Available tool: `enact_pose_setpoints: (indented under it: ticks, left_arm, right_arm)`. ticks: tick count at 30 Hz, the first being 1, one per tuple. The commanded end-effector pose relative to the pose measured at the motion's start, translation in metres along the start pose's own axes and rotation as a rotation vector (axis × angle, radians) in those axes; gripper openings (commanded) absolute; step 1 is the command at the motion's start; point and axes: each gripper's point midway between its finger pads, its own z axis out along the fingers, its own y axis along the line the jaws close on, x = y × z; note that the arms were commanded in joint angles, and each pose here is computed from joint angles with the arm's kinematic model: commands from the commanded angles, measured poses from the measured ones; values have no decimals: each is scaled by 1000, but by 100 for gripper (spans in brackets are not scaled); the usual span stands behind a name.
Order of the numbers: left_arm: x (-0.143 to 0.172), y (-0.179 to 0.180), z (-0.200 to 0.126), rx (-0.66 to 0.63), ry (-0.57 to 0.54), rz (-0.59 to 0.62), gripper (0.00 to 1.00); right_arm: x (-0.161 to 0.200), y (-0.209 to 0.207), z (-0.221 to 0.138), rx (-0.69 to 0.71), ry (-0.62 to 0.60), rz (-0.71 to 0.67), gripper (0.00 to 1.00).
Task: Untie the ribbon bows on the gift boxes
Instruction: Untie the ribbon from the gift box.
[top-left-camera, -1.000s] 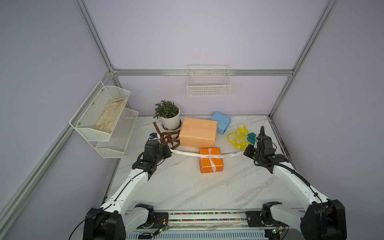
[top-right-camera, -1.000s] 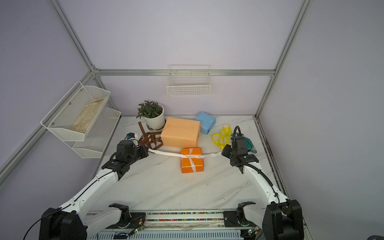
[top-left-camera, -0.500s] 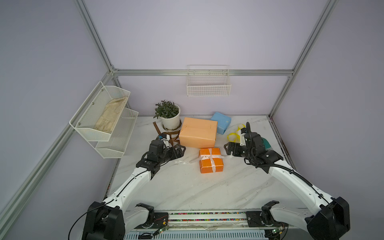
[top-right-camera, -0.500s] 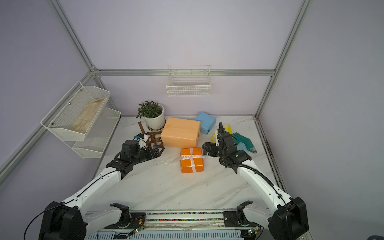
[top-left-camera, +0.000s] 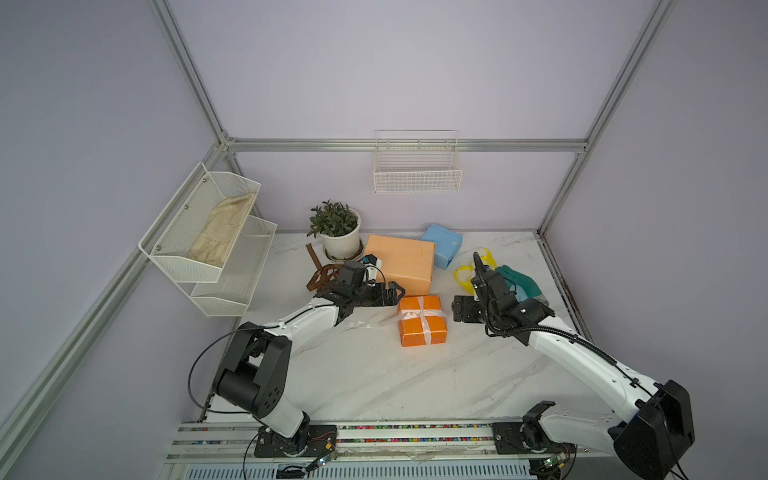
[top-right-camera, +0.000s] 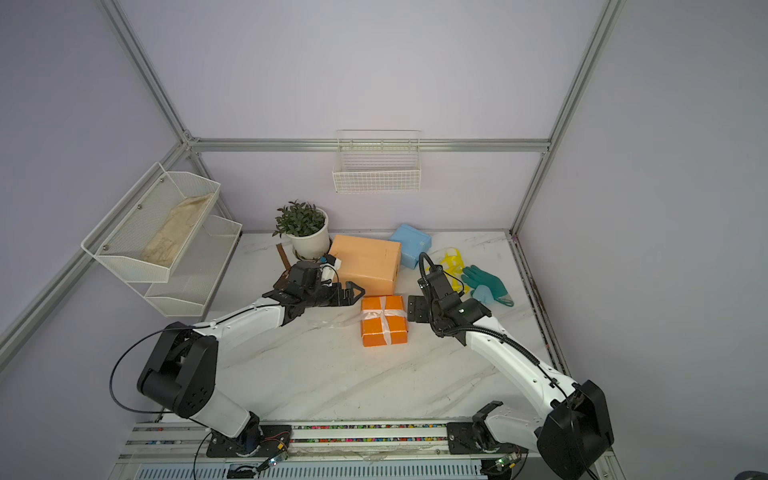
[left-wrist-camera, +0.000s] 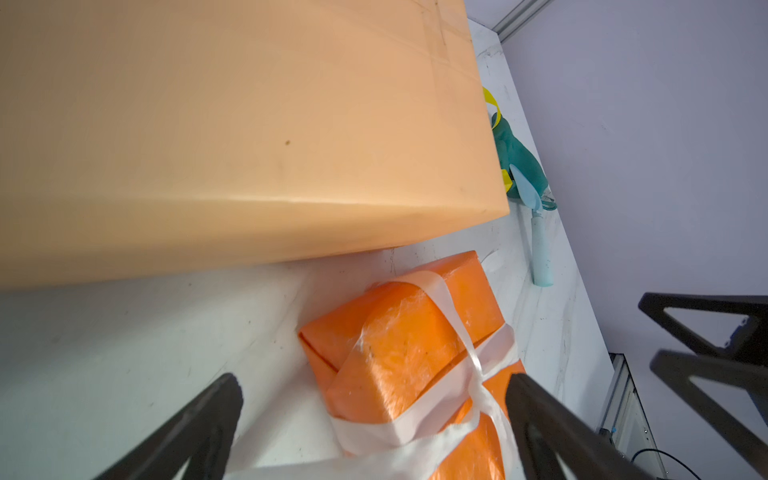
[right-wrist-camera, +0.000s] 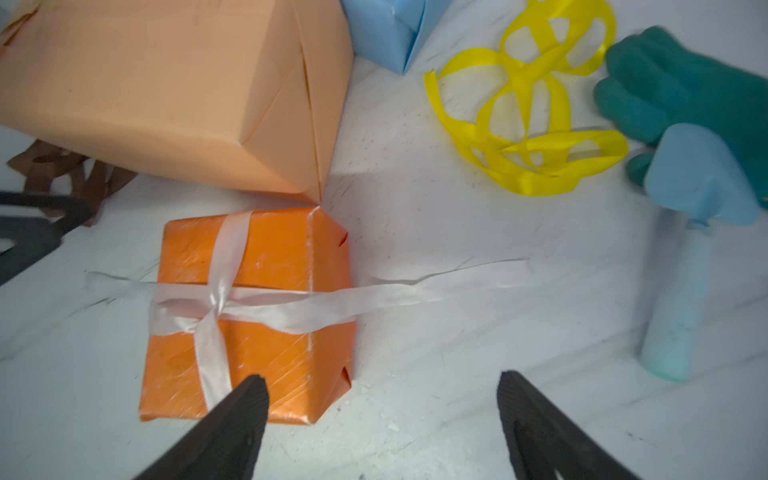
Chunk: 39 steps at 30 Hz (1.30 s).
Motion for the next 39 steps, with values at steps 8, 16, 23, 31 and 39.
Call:
enact_pose_setpoints:
  ticks: [8,16,23,31,39]
  left_arm:
    - [-26,-64,38,274,-35,146,100]
    - [0,-64,38,305,17,85,100]
    - [34,-58,14,299,26,0,100]
    - [66,-63,-9,306,59,-76,100]
    - [39,-24,-33,1,-63,-51,100]
  right_arm:
    - [89,71,8,-471,263,279,85]
    - [74,82,36,-571,125,359,95]
    - [53,78,53,-518,80,363,97]
    - [41,23,54,-379,52,376,97]
    - [28,13,35,-263,99,280,86]
